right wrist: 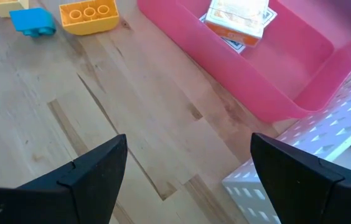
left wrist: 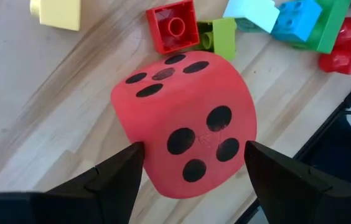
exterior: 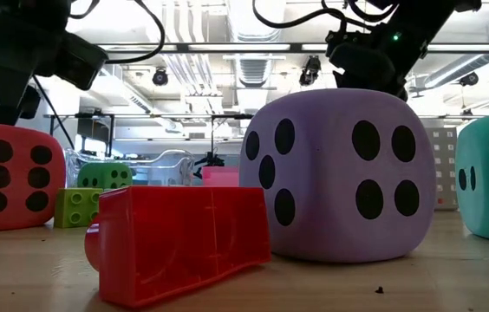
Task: Pick & Place Toys
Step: Put the red die into the transparent bin
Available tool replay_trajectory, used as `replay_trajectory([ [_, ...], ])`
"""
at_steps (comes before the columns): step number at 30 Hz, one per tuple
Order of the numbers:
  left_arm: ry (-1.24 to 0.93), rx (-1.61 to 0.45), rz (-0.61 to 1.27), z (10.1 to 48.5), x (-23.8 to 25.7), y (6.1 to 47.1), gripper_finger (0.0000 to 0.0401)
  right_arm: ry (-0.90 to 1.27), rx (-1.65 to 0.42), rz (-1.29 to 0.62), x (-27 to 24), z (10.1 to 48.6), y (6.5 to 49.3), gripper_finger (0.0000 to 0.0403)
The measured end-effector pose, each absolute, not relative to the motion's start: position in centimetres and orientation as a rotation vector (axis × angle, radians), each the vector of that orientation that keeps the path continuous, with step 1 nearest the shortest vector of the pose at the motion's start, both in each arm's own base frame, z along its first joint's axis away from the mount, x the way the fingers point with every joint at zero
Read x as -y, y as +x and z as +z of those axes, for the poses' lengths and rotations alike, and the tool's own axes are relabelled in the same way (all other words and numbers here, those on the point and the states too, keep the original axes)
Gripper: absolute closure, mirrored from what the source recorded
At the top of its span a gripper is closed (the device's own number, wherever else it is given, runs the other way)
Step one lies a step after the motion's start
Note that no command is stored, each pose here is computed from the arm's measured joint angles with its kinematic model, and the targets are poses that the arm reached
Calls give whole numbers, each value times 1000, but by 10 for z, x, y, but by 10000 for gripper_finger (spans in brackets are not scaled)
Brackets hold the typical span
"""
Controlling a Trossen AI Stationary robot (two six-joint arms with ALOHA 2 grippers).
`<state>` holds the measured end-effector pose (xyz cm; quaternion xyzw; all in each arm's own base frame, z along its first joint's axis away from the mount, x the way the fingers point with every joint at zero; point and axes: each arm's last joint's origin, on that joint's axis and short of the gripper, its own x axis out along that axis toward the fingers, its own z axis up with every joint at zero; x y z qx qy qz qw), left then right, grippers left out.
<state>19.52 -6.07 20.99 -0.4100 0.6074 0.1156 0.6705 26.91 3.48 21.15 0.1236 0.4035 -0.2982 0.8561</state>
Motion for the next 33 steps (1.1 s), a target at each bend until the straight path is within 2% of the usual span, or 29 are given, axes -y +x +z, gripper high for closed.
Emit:
replay_trajectory([
  [5,-916,-1366,278,209,60,195,98,261,-846,-626,-35,212,269,69],
  [13,-927,-1359,308,209,60,194,7,260,-846,-626,-35,212,269,69],
  [23,-950,-1356,307,211,60,196,58,257,-845,-623,-35,212,270,69],
  [33,-889,-1371,293,227,60,196,61,257,-845,-623,-35,212,270,69],
])
